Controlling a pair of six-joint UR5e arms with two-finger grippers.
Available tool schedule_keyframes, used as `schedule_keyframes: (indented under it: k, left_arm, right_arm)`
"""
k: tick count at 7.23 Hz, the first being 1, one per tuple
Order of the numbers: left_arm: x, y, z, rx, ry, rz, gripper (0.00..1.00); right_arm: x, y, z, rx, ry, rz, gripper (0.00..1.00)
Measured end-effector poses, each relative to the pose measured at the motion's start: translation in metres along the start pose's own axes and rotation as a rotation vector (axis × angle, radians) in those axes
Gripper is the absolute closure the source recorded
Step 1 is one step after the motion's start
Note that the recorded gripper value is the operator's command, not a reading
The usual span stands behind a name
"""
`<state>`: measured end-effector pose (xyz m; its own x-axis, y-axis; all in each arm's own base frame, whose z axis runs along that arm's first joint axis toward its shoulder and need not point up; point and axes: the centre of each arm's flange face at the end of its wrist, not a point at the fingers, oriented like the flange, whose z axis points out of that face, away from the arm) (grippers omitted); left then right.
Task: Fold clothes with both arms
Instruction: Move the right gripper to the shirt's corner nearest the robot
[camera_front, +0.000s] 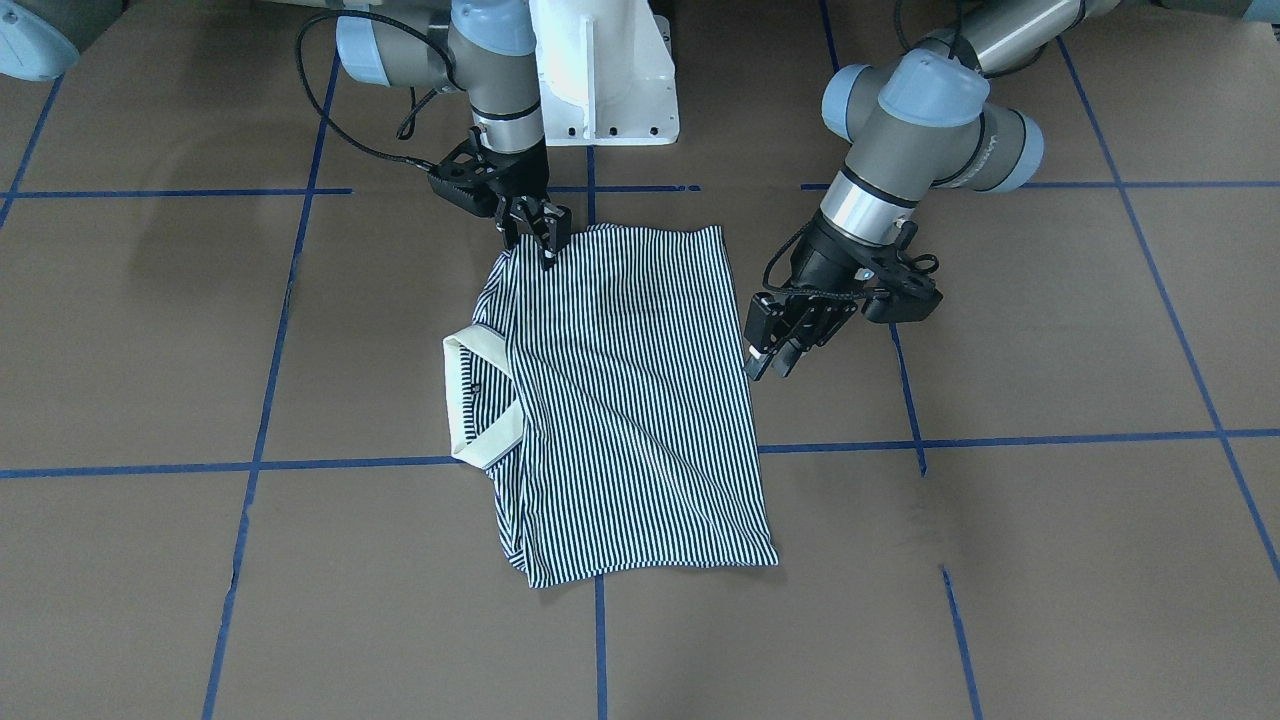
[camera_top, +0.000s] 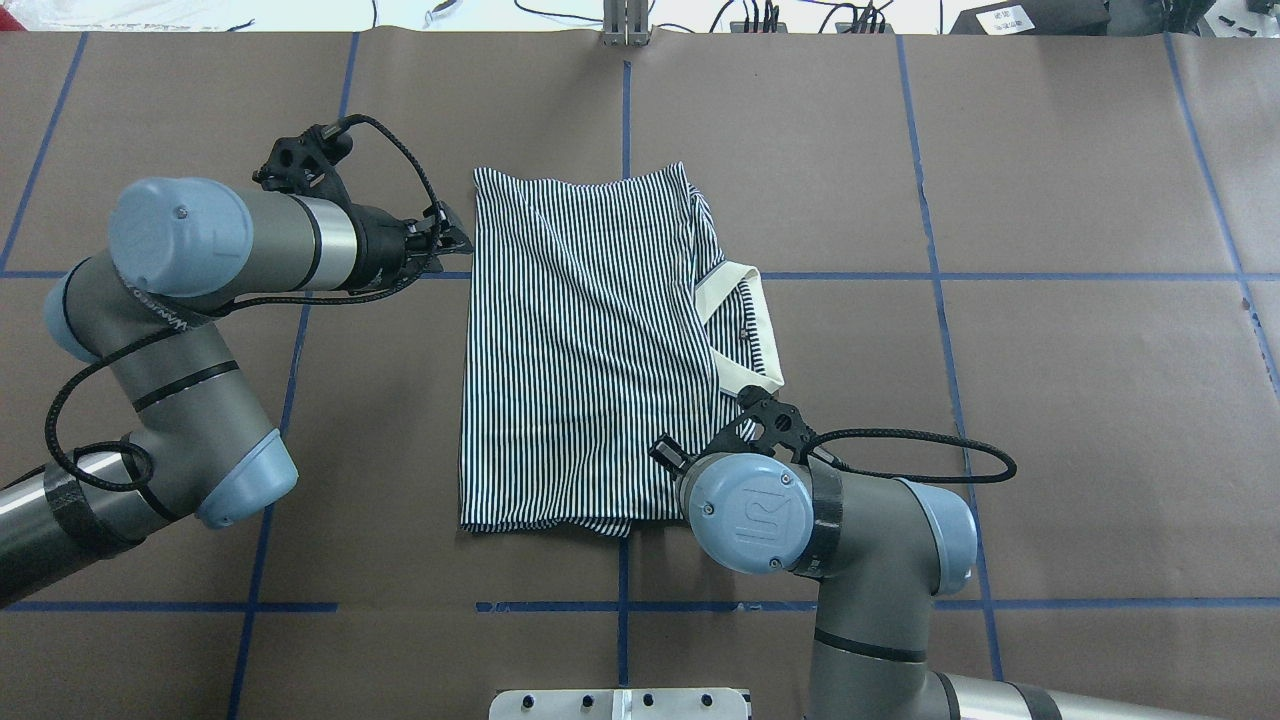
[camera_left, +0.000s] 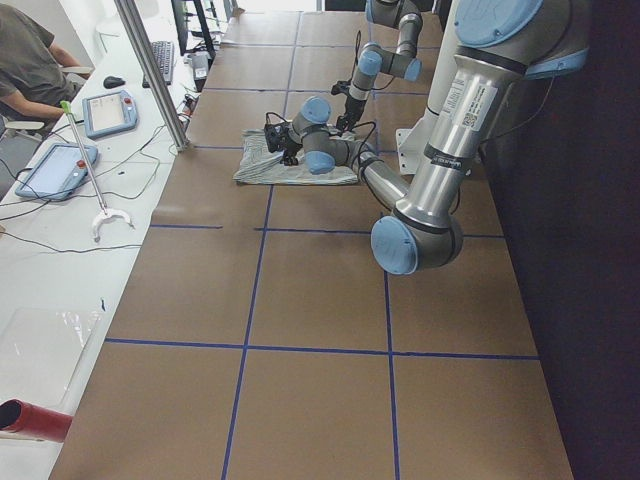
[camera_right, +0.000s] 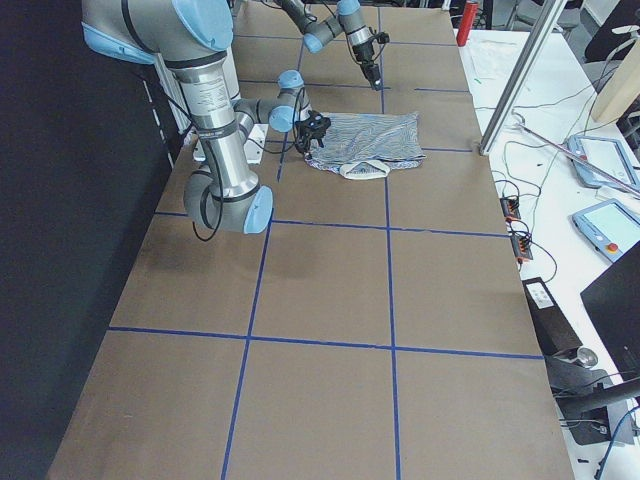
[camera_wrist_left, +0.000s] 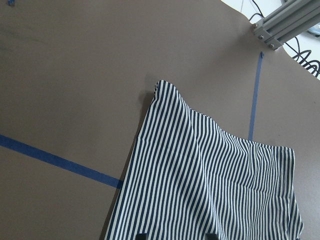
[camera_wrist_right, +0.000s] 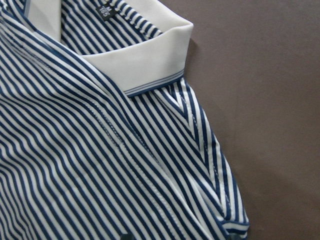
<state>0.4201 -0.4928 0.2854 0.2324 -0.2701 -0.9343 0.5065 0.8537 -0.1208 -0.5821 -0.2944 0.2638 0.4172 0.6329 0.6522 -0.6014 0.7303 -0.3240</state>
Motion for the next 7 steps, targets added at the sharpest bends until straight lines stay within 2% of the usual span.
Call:
schedule_keyframes:
  k: [1,2,3,4,7]
  left_arm:
    - [0.0002,0.0001,0.0000,0.000,0.000,-0.001,0.50]
    - [0.0003,0.0001,-0.0001,0.001,0.001,-0.001,0.50]
    - [0.0004,0.0001,-0.0002,0.001,0.001,-0.001,0.50]
    - [0.0004,0.0001,-0.0002,0.001,0.001,-0.001,0.50]
    - [-0.0010,-0.0002,-0.0001,0.002,-0.001,-0.002,0.50]
  right_arm:
    - [0.0078,0.0000,0.0036,0.002,0.012,-0.001,0.38]
    - [0.0131,0.0027,0.0064,0.001,0.020,-0.002,0.55]
    - [0.0152,0.0045,0.0071,0.000,0.023,-0.003,0.89]
    - [0.0161,0.0051,0.0074,-0.001,0.024,-0.003,1.00]
    - [0.0163,0.0060,0.0067,-0.002,0.023,-0.004,1.00]
